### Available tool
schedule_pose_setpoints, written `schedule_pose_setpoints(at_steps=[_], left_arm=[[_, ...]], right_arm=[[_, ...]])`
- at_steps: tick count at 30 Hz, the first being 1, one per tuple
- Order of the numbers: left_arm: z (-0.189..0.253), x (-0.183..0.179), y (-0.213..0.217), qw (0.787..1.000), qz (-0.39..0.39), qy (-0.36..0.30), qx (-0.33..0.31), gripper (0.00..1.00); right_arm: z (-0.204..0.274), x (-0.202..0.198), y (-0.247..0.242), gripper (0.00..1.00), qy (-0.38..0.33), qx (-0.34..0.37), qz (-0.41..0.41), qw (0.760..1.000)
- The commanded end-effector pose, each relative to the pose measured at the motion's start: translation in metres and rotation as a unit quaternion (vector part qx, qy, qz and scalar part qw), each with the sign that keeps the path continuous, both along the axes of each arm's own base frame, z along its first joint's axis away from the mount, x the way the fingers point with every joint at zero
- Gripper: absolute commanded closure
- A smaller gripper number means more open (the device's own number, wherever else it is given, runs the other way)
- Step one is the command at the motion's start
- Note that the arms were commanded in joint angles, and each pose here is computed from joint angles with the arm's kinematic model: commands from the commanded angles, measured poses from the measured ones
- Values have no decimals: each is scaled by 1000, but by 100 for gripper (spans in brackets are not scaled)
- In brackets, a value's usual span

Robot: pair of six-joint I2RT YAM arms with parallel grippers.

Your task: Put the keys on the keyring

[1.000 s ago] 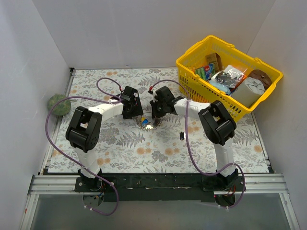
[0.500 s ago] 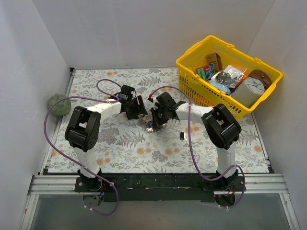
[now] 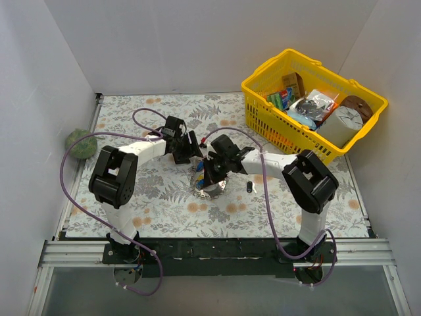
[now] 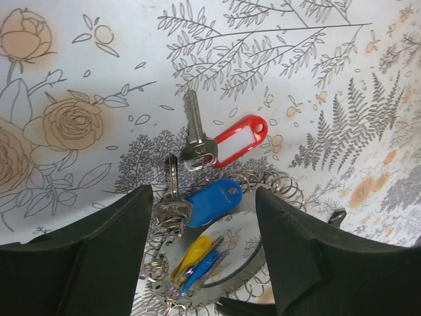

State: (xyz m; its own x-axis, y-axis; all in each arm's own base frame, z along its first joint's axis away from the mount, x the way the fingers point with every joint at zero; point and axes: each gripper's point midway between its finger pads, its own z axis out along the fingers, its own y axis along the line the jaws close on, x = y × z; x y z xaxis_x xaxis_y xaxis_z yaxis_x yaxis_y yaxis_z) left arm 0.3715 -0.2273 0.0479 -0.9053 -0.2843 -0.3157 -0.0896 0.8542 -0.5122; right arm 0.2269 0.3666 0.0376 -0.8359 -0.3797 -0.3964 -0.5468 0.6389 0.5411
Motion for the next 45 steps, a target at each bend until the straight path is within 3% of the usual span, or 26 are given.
schedule_pose_setpoints(at_steps=[1,6,11,17,24,29,45], left_arm=[[32,10,13,999,10,-46,19,36],[42,-2,21,999,5,-49,20,36],[30,-29,23,1000,-3,-14,8,36],[15,-59,29,1000,0,23,1,38],[7,-70,17,998,-16,43,-37,38],[5,-67,4,996,-27,53,-70,38],[-4,-44,-7,996,-37,54,-68,38]], right_arm=[[72,36,14,99,-82,65,-34,994],[99,92,-28,99,-146,54,-104,982],[70,125,-84,99,-135,5,-153,979],[19,108,-107,99,-88,-55,-131,986],[0,78,-104,99,-44,-32,-115,992],[-9,53,-101,99,-21,-23,-93,995],[-13,-18,-73,99,30,18,-37,999]])
